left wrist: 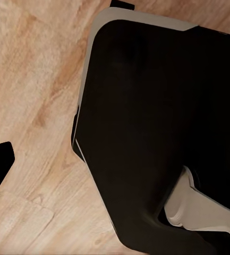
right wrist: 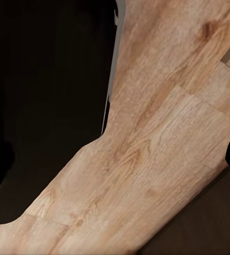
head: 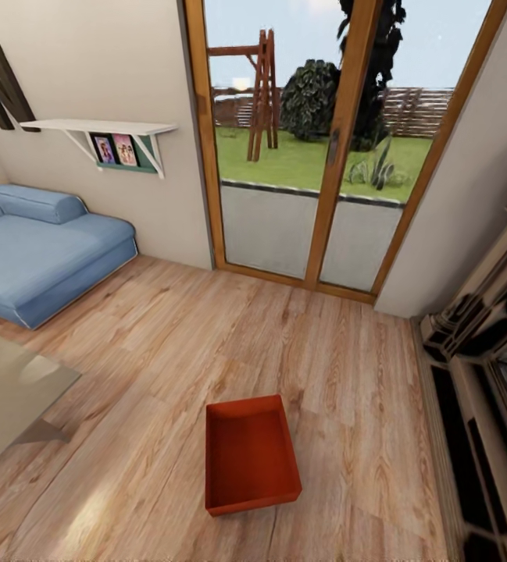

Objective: Move the two storage containers from the living room to the garage. In the garage, place one container on the floor and stack the other container on top of it (either order is fine).

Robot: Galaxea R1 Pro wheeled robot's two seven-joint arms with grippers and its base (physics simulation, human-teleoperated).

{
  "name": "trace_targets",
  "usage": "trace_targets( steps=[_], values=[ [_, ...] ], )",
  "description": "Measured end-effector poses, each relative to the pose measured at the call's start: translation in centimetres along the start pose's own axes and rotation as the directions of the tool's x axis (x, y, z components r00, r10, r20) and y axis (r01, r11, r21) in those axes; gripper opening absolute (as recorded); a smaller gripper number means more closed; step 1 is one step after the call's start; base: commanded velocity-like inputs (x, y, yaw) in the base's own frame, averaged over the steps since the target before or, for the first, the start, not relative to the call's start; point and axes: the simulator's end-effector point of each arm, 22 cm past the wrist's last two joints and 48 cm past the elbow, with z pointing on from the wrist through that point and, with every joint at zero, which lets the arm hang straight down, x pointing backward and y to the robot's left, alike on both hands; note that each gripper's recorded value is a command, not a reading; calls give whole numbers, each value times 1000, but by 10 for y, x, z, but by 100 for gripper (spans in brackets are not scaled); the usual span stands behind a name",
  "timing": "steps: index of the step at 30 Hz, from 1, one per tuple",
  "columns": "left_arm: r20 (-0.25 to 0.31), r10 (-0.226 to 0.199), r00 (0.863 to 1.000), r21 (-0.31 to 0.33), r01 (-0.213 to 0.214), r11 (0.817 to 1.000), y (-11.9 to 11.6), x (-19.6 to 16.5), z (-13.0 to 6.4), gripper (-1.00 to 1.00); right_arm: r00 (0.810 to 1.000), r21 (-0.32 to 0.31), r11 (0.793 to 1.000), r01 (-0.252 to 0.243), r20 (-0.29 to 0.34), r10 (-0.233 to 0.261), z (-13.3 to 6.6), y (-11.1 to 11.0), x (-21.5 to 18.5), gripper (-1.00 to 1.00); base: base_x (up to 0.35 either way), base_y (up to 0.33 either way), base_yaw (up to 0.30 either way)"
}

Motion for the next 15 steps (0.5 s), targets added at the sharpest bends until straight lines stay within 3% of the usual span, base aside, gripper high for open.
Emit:
trace_targets(
  steps=[15],
  values=[
    [-24, -1, 1000, -6, 0, 1000, 2, 9, 2, 100, 1000, -3, 1000, 1, -23, -1, 1, 2, 9, 100, 0, 0, 0]
  ],
)
